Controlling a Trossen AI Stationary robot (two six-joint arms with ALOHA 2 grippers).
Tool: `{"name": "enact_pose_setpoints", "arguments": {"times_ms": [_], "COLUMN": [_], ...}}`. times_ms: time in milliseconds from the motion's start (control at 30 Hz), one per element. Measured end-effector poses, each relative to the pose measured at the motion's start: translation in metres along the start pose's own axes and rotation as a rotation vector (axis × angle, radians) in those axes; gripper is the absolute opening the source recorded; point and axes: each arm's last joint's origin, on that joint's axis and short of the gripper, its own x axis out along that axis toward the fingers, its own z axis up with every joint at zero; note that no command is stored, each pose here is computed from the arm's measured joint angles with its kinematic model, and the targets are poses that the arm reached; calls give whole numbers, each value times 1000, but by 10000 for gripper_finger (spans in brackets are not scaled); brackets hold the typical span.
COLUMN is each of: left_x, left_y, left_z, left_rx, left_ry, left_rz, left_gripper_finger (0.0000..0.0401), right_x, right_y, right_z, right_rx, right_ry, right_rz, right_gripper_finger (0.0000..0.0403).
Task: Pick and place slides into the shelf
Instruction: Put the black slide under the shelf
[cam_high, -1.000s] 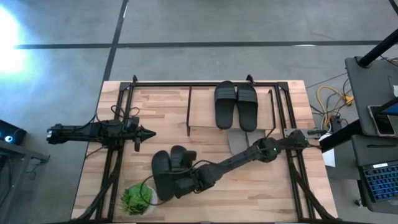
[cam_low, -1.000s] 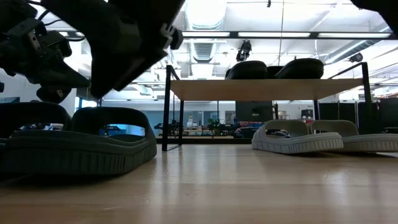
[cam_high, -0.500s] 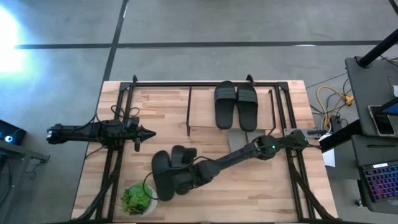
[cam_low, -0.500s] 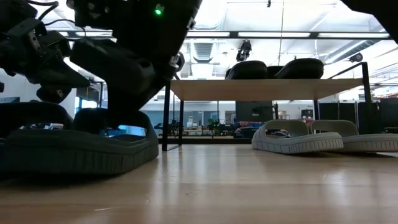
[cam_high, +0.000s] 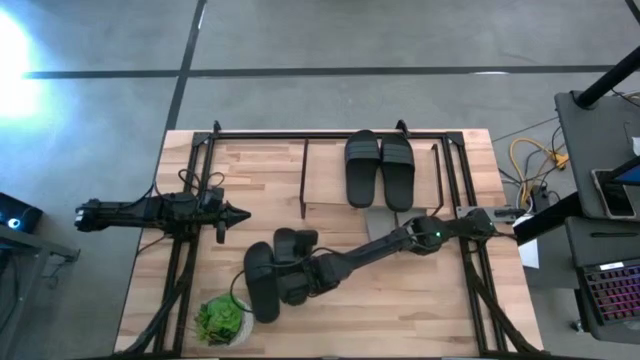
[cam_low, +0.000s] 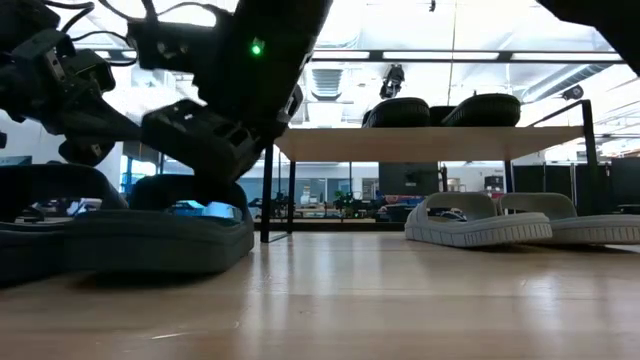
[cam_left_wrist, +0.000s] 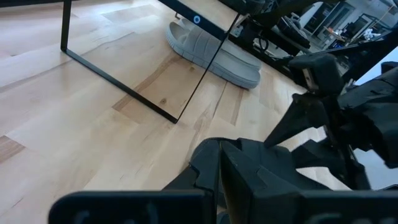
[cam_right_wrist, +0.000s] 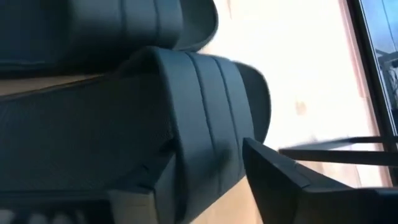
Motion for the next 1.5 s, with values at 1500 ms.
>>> {"name": "enact_pose_setpoints", "arguments": {"times_ms": [1500], "left_x": [0], "left_y": [0], "left_z": [0], "left_rx": [0], "left_ry": [0], "left_rz": [0], "left_gripper_finger": [0], "right_x": [-70], "right_y": [-16], "right_z": [-92], "right_rx": [297], "right_ry": [354], "right_rz": [-354], "right_gripper_finger": [12]}}
